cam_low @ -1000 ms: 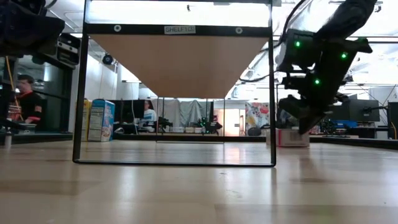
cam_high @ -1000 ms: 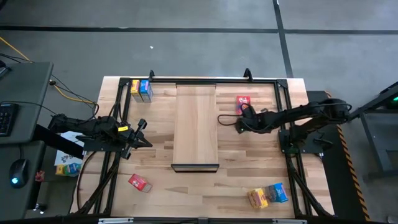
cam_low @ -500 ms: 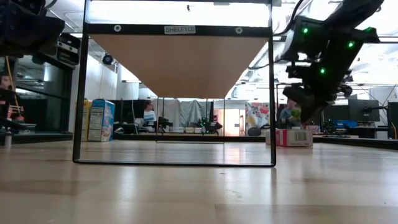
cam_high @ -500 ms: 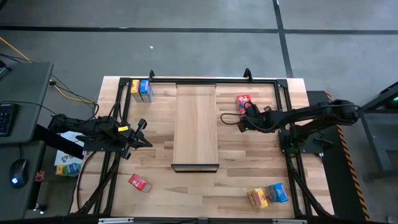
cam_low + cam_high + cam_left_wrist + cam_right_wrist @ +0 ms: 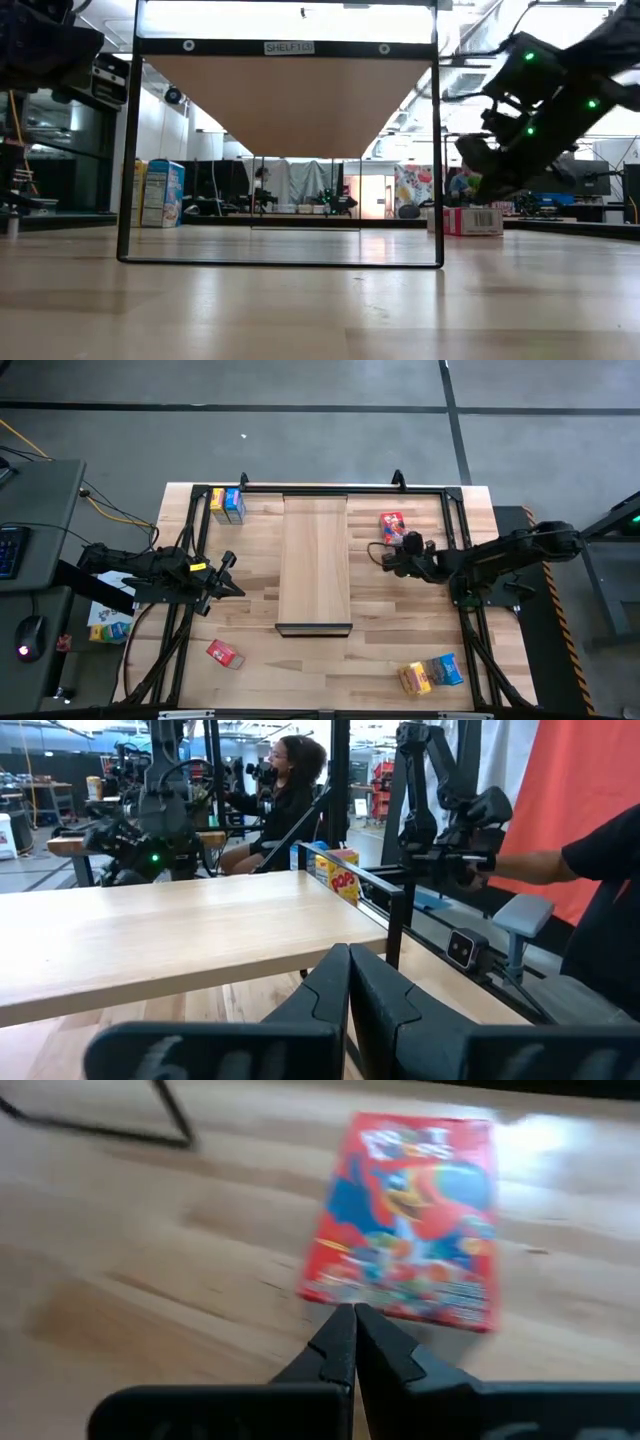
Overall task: Stack cereal on shelf
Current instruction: Put the top red cereal box on the shelf
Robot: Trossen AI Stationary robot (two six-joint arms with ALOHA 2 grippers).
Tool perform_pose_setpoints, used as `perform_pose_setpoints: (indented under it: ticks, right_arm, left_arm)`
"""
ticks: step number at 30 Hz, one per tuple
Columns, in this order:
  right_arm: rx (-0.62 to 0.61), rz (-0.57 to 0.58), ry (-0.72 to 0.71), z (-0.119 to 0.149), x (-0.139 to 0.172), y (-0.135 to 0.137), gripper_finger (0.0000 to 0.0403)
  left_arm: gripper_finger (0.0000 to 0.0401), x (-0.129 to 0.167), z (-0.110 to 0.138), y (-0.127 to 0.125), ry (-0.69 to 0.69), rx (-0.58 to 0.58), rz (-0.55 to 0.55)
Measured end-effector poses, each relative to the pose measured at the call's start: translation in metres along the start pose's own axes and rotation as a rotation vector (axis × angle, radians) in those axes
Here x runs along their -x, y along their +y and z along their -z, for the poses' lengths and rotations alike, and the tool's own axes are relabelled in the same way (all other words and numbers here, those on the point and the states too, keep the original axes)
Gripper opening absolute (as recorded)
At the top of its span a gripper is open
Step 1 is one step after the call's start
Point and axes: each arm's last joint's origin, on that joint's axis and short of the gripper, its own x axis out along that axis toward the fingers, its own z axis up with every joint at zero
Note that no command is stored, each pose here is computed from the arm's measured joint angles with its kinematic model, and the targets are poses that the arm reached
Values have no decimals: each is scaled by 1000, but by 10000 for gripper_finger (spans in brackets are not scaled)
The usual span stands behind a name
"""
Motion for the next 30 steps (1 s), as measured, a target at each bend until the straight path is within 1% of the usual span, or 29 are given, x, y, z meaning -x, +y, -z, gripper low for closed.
perform_pose_setpoints:
  ticks: [3,10,16,19,27,30]
  right_arm:
    - [-18,-57,-59,3,0,-1,0]
    - [-24,21,-169,1,0,-4,0]
    - [-23,61,-112,5,-2,-11,0]
    - [-27,78,-116,5,-2,-13,0]
    - [-33,52,-96,5,-3,-11,0]
    - [-28,37,-68,6,-4,-11,0]
  left_arm:
    - [3,0,0,0,0,0,0]
    - [3,0,0,0,0,0,1]
    - [3,0,0,0,0,0,0]
    - [3,0,0,0,0,0,1]
    - [3,0,0,0,0,0,1]
    - [3,0,0,0,0,0,1]
